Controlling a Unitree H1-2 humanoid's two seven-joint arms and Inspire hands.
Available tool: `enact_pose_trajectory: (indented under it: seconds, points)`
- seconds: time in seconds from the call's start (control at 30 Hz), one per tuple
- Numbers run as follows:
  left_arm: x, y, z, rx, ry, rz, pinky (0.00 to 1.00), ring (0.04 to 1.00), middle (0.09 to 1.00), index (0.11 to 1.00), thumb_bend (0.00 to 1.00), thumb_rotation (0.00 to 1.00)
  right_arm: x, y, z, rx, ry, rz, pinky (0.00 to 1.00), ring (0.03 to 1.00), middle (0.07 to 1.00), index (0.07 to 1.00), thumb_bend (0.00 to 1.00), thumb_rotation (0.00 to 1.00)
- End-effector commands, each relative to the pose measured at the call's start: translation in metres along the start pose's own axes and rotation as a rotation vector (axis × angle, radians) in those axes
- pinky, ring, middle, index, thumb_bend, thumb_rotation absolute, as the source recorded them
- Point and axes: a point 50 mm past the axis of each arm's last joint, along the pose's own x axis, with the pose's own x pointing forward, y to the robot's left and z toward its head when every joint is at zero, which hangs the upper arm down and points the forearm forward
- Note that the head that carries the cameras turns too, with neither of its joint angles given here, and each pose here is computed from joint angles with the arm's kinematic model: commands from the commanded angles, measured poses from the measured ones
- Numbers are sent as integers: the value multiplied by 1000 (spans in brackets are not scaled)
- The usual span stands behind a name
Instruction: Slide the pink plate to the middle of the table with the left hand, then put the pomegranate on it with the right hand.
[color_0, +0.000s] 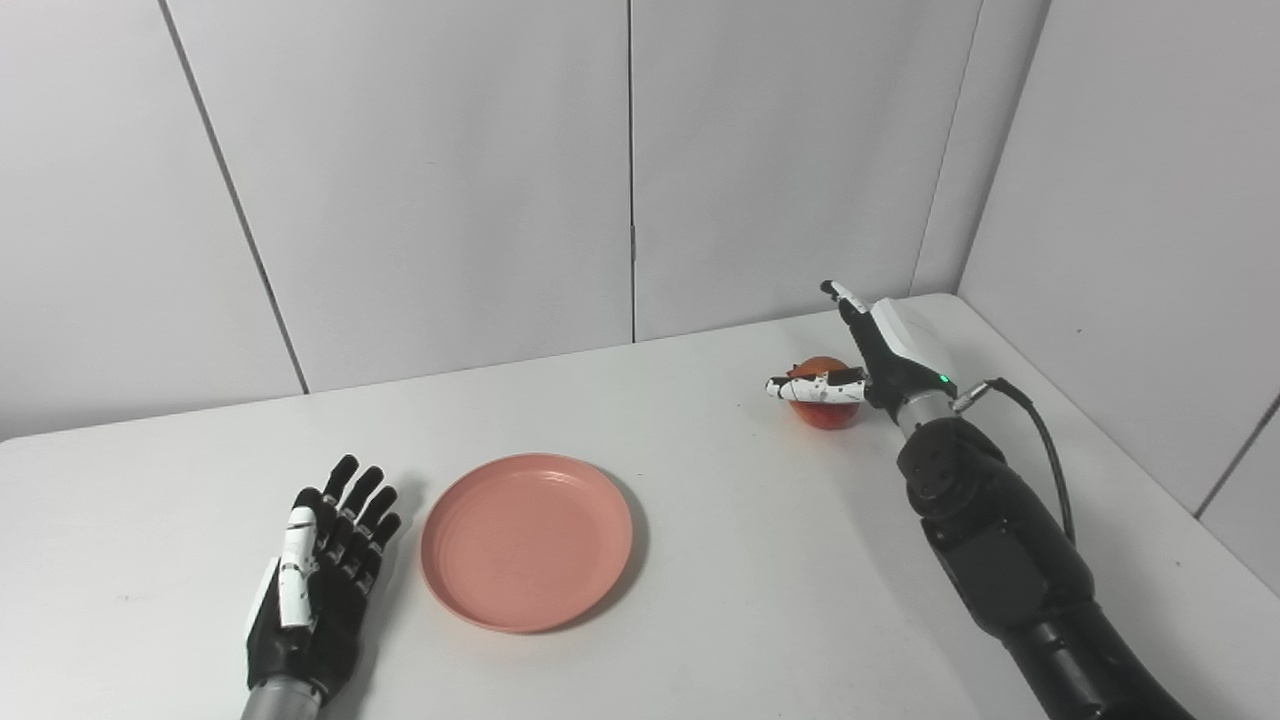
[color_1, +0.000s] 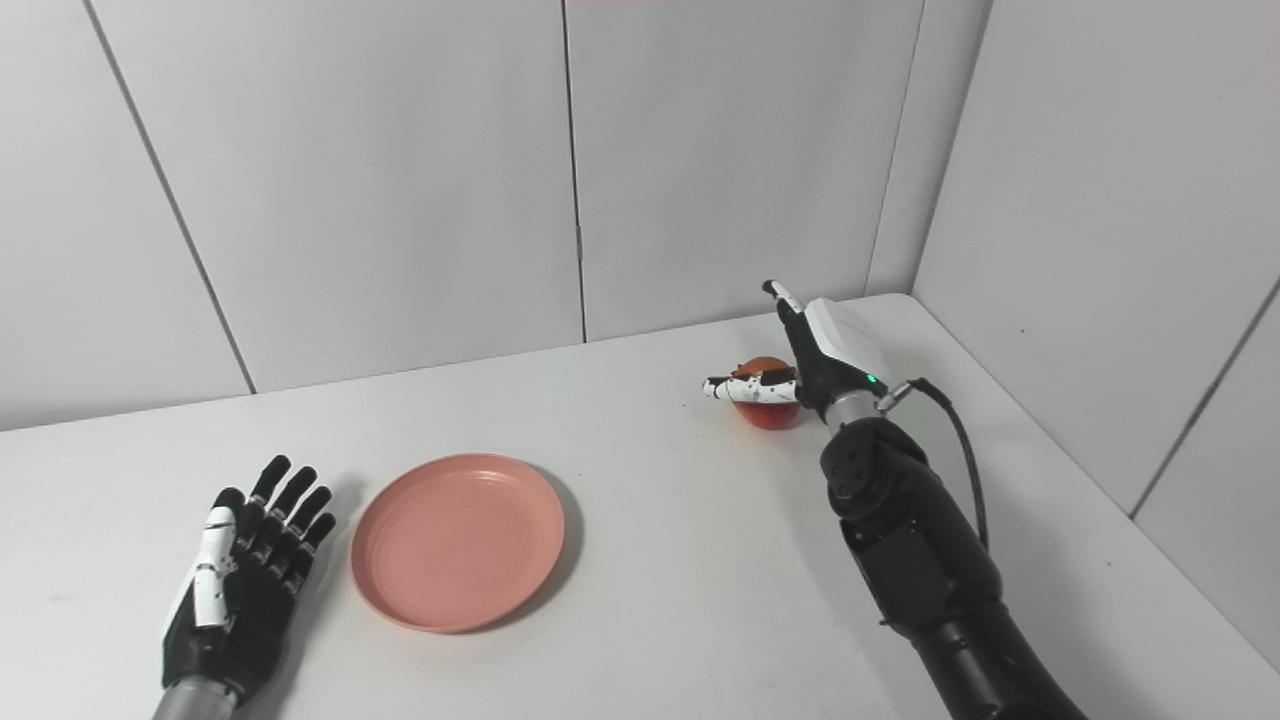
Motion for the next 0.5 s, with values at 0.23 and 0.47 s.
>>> enact_pose_trajectory:
  seconds: [0.23, 0.47]
  points:
    - [-2, 5, -3, 12, 29, 15, 974, 951, 956, 950, 389, 1000, 20, -26, 7, -12, 32, -29, 762, 892, 939, 949, 1000, 497]
    - [-3, 6, -3, 10, 26, 9, 974, 953, 957, 948, 391, 1000, 24, -20, 4, -13, 47, -6, 774, 896, 939, 946, 1000, 476]
